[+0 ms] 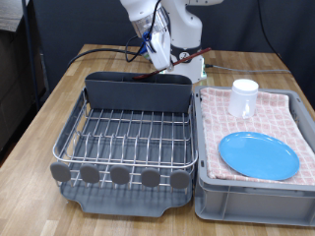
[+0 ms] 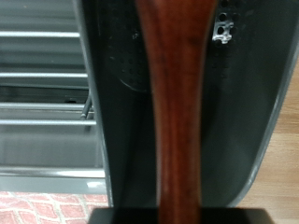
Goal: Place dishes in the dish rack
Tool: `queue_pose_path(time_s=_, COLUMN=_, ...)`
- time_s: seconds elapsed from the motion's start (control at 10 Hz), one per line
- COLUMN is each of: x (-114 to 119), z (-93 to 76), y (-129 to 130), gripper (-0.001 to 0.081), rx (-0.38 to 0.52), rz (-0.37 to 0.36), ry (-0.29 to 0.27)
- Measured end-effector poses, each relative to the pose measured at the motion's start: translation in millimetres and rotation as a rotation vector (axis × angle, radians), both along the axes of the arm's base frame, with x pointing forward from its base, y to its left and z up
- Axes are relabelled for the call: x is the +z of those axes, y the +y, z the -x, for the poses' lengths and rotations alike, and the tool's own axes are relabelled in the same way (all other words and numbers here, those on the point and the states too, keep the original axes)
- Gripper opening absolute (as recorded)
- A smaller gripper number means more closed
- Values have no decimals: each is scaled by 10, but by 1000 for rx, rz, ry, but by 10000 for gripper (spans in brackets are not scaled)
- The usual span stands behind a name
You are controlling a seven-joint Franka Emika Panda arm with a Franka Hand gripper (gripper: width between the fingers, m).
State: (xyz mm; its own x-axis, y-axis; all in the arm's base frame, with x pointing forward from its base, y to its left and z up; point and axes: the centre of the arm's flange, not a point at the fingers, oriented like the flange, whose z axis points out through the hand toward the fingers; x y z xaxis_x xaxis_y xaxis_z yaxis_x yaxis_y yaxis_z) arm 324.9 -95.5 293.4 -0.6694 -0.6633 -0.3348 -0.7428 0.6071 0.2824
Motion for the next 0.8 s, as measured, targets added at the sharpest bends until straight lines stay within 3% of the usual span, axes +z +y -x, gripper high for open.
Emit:
queue_pose_path(time_s=0.5, x=-47, z=12, y=-188, gripper=88, rx=-9, rz=-38, ry=-22)
queue_pose_path(time_s=0.6, x=-40, z=-2, y=-208, gripper=265, rx=-16, rz=-25, ry=-25)
queue_pose_path(time_s=0.7, x=-31, z=-11, y=-223, gripper=265, rx=-22, rz=-3, ry=-19)
queue_pose_path(time_s=0.8, x=-16, z=-25, y=-229, gripper=441, rx=-26, rz=33, ry=-7)
